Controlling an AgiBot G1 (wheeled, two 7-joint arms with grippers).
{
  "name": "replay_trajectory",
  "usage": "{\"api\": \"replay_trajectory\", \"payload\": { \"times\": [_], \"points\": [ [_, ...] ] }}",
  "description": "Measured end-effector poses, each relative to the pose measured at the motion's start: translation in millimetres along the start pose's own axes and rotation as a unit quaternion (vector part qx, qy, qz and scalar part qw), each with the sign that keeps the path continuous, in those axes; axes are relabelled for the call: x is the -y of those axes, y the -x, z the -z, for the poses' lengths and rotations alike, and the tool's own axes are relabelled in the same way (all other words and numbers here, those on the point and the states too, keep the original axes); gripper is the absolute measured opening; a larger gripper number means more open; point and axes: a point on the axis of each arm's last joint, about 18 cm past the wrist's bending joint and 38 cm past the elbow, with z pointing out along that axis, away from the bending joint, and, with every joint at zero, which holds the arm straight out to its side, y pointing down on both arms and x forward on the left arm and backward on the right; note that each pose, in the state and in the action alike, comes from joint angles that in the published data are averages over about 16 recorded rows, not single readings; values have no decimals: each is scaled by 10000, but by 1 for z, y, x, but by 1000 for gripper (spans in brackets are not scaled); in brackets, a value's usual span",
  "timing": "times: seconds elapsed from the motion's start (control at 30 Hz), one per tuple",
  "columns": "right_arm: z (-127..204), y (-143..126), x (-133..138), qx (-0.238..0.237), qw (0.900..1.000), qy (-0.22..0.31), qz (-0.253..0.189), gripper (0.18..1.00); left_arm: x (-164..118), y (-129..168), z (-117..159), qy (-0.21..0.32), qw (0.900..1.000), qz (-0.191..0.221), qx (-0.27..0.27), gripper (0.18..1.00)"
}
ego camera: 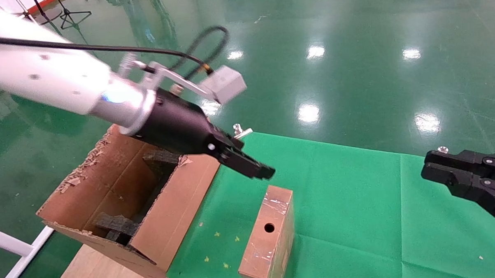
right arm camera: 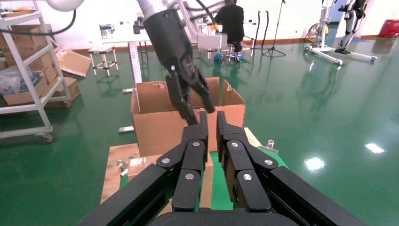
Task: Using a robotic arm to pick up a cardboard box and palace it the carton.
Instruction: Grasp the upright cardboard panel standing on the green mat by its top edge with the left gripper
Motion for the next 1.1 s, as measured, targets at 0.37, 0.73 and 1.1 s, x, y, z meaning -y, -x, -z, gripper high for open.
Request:
{"api": "replay_trajectory", "payload": {
  "times": [0.37,0.73,1.1],
  "points": [
    [0,0,0,0,10000,0,0,204,13,-40,-31,1020,9934,449,259,1001],
    [0,0,0,0,10000,0,0,191,7,-60,-68,1444,9883,426,244,1001],
    [0,0,0,-1,10000,0,0,191,-1,-65,-90,1664,9851,349,274,1001]
  ]
}}
